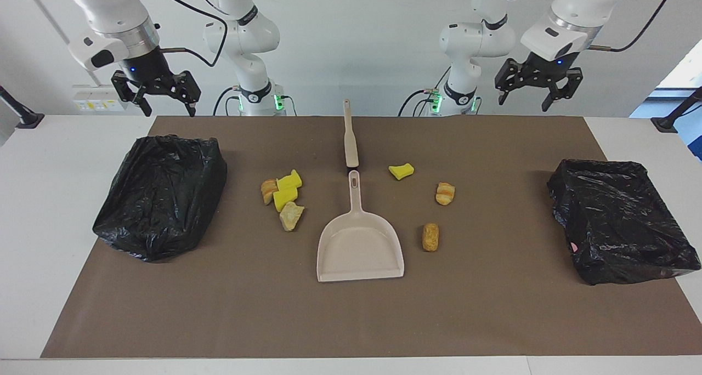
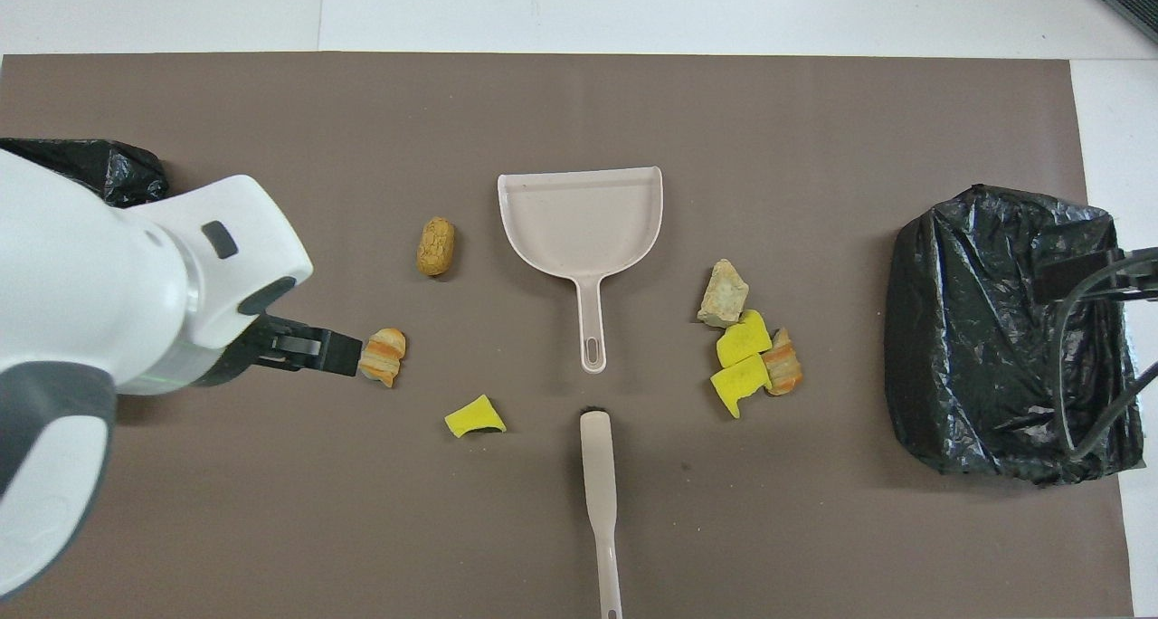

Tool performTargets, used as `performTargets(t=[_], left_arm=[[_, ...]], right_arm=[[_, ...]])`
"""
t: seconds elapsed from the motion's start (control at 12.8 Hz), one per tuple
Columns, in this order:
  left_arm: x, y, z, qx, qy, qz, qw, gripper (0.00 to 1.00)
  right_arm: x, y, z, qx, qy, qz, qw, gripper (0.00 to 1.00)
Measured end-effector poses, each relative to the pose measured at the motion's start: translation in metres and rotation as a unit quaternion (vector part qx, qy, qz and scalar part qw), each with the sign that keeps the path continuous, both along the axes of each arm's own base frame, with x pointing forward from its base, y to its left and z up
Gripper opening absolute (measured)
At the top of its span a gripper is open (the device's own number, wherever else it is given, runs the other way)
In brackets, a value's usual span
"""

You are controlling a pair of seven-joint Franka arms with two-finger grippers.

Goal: Sweep and dump trash in bin

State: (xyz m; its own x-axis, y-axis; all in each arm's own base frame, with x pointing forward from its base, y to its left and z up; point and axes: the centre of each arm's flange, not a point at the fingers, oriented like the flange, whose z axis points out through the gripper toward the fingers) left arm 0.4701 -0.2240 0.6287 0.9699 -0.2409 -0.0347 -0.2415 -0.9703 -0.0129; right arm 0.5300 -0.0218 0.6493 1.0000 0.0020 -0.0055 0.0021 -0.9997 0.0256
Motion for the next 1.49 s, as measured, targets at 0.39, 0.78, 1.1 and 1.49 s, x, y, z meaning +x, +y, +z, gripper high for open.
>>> performTargets(t=[0.39, 0.78, 1.1, 1.49], left_arm=[[-0.041, -0.093, -0.063, -0.002, -0.011, 0.006, 1.000, 1.00], [-0.090, -0.154, -0.116, -0.003, -0.008, 0.016, 1.000, 1.00], [-0.141, -0.199, -0.192, -0.004, 0.010, 0.035, 0.999, 1.00], [-0.196, -0.225, -0.239, -0.001, 0.016, 0.033, 0.999, 1.00]], right_arm=[[-0.002, -0.002, -0.005, 0.001, 0.006, -0.002, 1.000, 1.00], [-0.014, -0.001, -0.027, 0.003, 0.033, 0.000, 0.999, 1.00], [-0.008, 0.003, -0.041, 0.003, 0.013, 0.004, 1.000, 1.00], [0.023, 0.015, -0.052, -0.002, 0.004, 0.015, 1.000, 1.00]])
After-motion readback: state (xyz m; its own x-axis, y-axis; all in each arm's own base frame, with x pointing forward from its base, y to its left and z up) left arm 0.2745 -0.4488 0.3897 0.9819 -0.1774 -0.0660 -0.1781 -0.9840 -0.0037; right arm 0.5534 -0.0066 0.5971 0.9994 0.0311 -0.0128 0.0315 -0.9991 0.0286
